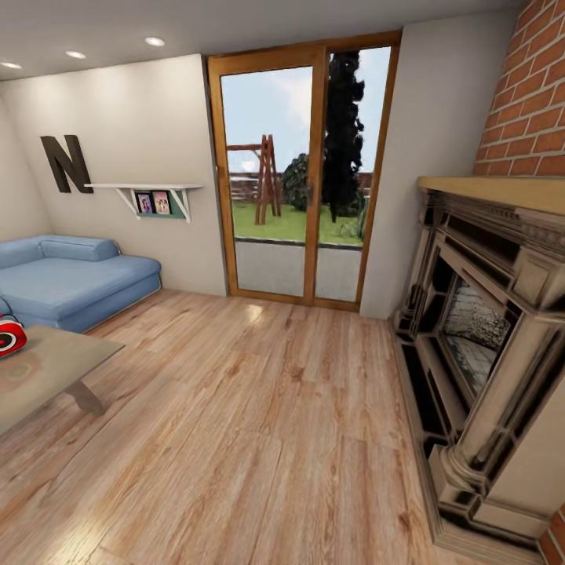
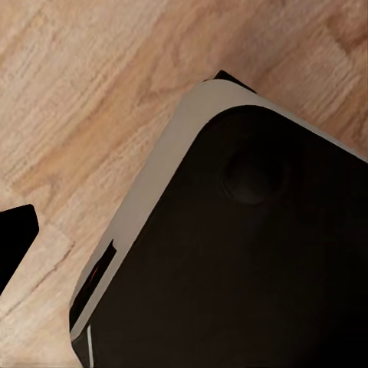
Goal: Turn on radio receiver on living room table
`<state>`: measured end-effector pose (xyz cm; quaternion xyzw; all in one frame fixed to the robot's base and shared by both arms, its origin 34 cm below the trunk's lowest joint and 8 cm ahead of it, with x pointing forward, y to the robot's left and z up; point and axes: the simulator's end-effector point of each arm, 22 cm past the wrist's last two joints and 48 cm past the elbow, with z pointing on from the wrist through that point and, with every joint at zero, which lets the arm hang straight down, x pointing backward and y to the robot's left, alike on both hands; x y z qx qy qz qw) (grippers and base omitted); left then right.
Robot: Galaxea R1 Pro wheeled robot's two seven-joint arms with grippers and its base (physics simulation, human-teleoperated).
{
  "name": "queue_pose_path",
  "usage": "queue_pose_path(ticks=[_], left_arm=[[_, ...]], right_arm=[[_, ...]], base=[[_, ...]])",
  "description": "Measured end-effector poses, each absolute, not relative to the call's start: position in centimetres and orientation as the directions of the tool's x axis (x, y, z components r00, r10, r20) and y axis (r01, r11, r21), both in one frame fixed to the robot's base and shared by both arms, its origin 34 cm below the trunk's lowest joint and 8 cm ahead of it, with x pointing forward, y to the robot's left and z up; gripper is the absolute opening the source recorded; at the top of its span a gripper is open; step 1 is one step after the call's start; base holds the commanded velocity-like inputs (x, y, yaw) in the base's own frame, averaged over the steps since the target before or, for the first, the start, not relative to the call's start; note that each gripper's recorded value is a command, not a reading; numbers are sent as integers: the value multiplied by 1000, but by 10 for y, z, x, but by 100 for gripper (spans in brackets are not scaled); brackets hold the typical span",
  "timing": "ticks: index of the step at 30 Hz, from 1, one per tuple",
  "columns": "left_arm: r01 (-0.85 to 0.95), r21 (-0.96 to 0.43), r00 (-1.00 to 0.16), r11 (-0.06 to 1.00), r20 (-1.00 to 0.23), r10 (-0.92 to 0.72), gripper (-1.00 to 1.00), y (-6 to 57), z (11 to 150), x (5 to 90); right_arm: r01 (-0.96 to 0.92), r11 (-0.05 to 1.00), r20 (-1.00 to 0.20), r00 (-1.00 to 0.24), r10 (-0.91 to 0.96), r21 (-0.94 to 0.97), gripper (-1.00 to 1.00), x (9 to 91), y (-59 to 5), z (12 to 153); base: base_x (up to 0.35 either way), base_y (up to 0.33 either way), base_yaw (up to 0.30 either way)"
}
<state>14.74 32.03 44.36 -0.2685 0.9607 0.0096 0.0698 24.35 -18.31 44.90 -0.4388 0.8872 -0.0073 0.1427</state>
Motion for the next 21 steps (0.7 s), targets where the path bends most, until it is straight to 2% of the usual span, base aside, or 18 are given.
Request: queue_pose_path(ticks=[9,21], left_arm=[[-526,-16,-841,850,-141,-523,100,322,444,147],[-528,-8,-841,849,-133,-524,100,324,444,143]], right_arm=[[-769,625,-278,-577,-768,-132,100,244,-181,450],[-772,625,-268,-581,-768,-118,100,237,-181,448]], base=[[-220,179,6],[-246,200,132]])
